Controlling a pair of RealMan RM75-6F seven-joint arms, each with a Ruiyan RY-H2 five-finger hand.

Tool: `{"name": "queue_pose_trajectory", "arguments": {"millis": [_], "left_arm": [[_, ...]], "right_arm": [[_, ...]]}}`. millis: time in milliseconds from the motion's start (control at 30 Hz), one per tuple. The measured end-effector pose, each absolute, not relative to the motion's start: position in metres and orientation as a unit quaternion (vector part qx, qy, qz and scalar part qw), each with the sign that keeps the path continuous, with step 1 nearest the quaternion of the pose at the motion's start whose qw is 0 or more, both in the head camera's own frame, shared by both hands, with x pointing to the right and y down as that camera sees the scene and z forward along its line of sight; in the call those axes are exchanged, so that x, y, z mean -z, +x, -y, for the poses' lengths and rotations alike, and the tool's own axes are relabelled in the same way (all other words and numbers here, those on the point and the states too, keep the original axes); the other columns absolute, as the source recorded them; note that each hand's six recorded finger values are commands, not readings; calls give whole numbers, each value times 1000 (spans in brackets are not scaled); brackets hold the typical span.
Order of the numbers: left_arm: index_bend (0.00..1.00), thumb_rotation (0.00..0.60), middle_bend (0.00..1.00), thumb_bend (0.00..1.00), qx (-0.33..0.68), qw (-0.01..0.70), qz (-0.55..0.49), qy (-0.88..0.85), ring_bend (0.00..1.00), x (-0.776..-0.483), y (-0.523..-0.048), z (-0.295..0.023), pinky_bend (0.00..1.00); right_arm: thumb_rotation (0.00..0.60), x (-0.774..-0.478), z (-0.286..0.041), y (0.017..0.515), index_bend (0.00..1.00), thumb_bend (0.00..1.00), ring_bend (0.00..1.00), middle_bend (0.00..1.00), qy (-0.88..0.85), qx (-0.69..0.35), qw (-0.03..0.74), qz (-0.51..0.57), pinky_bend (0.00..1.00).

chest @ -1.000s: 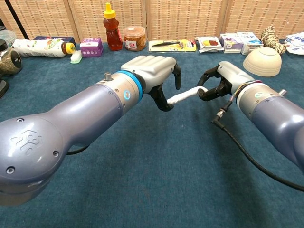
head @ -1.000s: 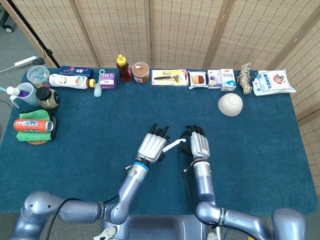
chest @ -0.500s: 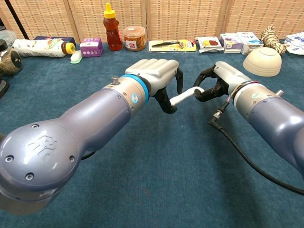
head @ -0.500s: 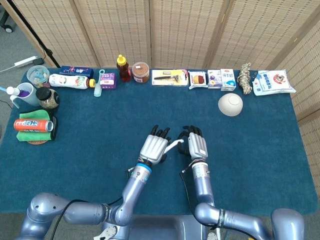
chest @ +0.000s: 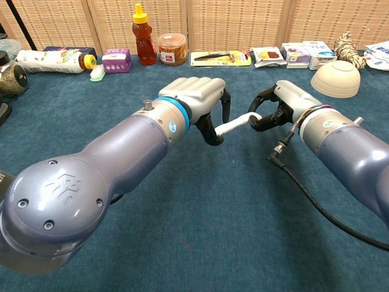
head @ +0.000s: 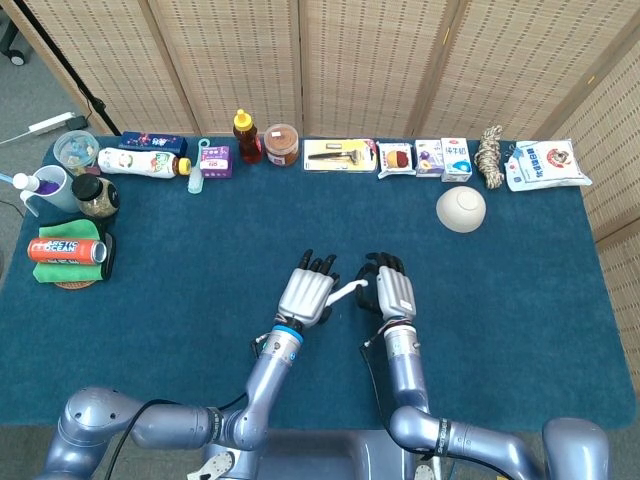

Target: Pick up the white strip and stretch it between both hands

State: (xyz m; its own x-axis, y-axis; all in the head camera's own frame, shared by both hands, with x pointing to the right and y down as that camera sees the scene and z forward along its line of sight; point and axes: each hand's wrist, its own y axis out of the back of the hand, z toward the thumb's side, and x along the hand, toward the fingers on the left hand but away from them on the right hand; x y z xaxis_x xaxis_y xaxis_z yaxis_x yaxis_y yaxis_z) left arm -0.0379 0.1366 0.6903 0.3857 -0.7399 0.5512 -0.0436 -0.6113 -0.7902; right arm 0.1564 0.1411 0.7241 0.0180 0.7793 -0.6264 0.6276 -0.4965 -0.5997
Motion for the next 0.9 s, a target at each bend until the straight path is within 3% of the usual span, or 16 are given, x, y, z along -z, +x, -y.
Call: {"name": "queue_pose_trajectory", "arguments": {"millis": [367, 900], "left_arm": [[472, 600, 155, 394, 495, 348, -256, -754, 197, -693, -37, -140, 81], [542, 600, 215, 440, 499, 336, -264, -754, 222, -695, -42, -137, 81]], "right_arm": [[600, -725, -140, 158, 578, 536, 88, 194, -707, -496, 76, 499, 0], [600, -728, -140, 163, 578, 540, 90, 194, -703, -501, 73, 499, 0]]}}
